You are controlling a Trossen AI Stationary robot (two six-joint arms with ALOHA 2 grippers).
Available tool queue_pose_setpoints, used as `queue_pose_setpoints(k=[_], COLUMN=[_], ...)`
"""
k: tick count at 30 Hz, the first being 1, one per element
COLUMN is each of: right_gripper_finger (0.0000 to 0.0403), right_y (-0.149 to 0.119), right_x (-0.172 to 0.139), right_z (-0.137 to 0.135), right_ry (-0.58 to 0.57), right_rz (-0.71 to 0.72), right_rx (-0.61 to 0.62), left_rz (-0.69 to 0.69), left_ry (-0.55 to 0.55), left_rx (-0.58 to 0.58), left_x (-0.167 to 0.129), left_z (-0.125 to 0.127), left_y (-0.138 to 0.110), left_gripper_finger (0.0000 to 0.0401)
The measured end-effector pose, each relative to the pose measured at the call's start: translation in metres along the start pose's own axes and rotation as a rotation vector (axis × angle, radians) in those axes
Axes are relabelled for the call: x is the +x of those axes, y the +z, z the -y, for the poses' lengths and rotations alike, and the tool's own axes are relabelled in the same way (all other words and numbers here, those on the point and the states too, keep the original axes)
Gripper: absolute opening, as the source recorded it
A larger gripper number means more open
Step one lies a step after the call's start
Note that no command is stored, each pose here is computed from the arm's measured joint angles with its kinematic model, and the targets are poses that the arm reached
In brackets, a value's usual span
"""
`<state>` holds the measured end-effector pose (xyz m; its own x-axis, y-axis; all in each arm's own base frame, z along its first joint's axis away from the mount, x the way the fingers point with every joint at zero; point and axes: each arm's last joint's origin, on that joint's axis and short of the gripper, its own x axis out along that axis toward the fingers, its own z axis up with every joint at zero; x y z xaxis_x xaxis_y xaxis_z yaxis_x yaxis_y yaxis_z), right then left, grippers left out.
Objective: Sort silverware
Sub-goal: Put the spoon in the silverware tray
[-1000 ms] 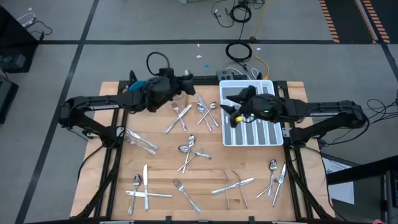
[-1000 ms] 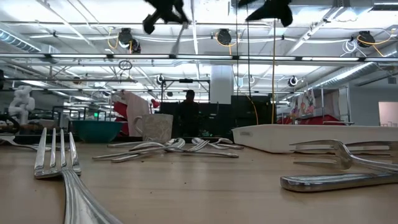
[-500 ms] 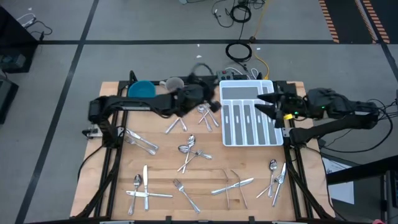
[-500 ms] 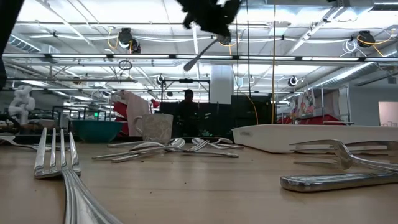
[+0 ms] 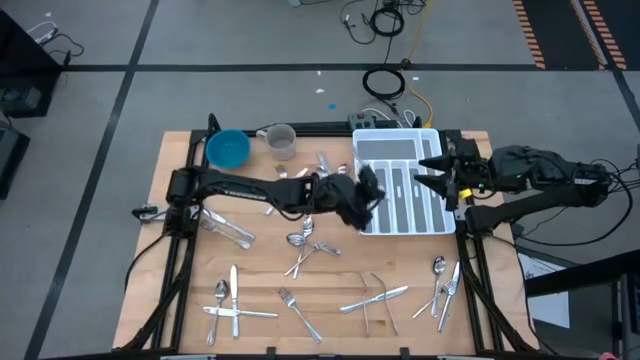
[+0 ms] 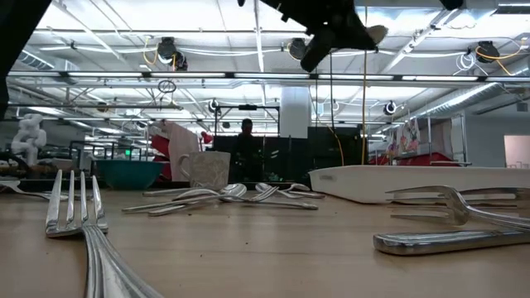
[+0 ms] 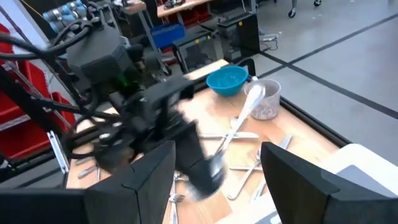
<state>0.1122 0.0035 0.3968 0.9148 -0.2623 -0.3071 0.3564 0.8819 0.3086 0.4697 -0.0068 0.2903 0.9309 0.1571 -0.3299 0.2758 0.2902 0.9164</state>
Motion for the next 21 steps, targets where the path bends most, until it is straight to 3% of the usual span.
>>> queue_pose_setpoints(k=[3,7,14,16,19,21], right_gripper_finger=[0.023,0.023,0.023,0.023,0.023,0.023], right_y=[-0.002,-0.002,-0.002,-0.003,-0.003,-0.003], right_x=[0.001,0.002,0.006,0.008,0.01,0.011], right_z=[0.001,0.0,-0.001,-0.001,-0.001,-0.001], right_ry=[-0.013,-0.015,-0.029,-0.034,-0.058,-0.077], right_rz=[-0.016,-0.02,-0.029,-0.033,-0.029,-0.024], right_rx=[-0.01,-0.012,-0.021,-0.028,-0.039,-0.044], left_rz=[0.148,0.143,0.169,0.161,0.13,0.079], left_ry=[-0.018,0.024,-0.055,-0.033,0.159,0.332], left_rx=[-0.03,-0.013,-0.006,-0.01,-0.108,-0.258], left_x=[0.007,0.024,0.053,0.063,0.073,0.073], left_z=[0.003,0.013,0.051,0.06,0.058,0.049], left_y=[0.002,-0.005,-0.011,-0.014,-0.015,-0.016], left_gripper_finger=[0.0019,0.0018,0.0018,0.0018,0.0017,0.0017])
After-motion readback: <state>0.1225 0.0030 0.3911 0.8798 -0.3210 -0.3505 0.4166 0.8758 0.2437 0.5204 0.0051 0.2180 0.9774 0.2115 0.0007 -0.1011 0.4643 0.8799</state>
